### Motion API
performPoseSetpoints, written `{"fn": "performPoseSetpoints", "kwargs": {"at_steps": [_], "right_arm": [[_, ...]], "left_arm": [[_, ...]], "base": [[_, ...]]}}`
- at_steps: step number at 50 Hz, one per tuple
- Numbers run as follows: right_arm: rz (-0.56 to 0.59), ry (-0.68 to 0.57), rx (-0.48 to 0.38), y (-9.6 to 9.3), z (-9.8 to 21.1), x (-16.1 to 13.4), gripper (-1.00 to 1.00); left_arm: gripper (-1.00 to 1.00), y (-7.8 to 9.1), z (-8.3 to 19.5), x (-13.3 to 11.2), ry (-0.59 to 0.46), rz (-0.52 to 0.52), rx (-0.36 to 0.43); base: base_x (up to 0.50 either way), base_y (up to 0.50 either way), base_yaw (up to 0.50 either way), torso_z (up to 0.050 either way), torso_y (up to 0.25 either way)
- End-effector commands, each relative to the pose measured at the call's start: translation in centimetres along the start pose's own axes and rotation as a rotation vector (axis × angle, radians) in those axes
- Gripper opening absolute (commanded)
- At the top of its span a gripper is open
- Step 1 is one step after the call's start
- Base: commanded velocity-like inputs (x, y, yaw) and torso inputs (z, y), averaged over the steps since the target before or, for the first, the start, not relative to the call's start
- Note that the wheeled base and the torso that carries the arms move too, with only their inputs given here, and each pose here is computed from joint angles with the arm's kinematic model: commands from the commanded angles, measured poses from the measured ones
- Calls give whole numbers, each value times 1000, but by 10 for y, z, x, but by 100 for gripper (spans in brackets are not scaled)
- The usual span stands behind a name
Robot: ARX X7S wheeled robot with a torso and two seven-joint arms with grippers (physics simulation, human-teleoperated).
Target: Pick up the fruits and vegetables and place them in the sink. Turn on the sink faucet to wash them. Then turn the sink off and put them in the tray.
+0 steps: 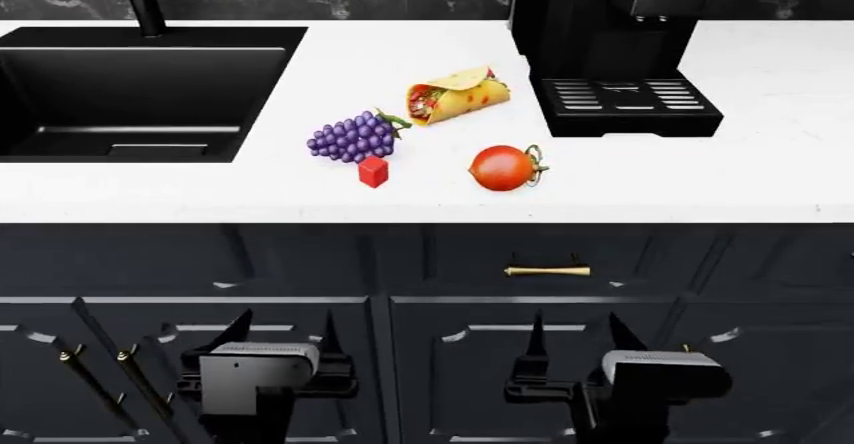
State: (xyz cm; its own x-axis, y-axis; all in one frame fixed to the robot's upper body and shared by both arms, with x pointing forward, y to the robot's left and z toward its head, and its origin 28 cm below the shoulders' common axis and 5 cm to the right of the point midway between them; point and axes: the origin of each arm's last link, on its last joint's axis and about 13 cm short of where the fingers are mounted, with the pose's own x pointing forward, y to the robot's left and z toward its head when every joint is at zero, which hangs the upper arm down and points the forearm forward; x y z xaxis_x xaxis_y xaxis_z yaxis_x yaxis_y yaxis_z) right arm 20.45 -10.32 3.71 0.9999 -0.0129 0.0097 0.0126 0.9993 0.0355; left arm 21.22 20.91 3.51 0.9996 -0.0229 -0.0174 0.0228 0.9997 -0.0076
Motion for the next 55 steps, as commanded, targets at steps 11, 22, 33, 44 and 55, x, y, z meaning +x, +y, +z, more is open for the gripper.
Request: {"fn": "performPoseSetpoints", "kwargs": {"at_steps": [11,22,33,44,55], "right_arm": [[109,-135,-75,-22,164,-30,100],[204,-178,-124,-41,251,-28,100],[237,-162,-182,-49,269,-26,100],[233,-154,-194,-52,271,-26,100],[250,-157,-198,-49,274,-27,100]], "left_arm": [[100,24,171,-12,-121,-239,18],[100,45,256,16,-177,-313,75],[100,56,295,15,-181,-335,92],[100,53,299,16,-176,-359,94],[100,54,303,15,-181,-364,93]], "base": [[0,0,0,0,0],[36,0,0,0,0],[179,0,0,0,0],[345,0,0,0,0],[375,0,0,0,0]]}}
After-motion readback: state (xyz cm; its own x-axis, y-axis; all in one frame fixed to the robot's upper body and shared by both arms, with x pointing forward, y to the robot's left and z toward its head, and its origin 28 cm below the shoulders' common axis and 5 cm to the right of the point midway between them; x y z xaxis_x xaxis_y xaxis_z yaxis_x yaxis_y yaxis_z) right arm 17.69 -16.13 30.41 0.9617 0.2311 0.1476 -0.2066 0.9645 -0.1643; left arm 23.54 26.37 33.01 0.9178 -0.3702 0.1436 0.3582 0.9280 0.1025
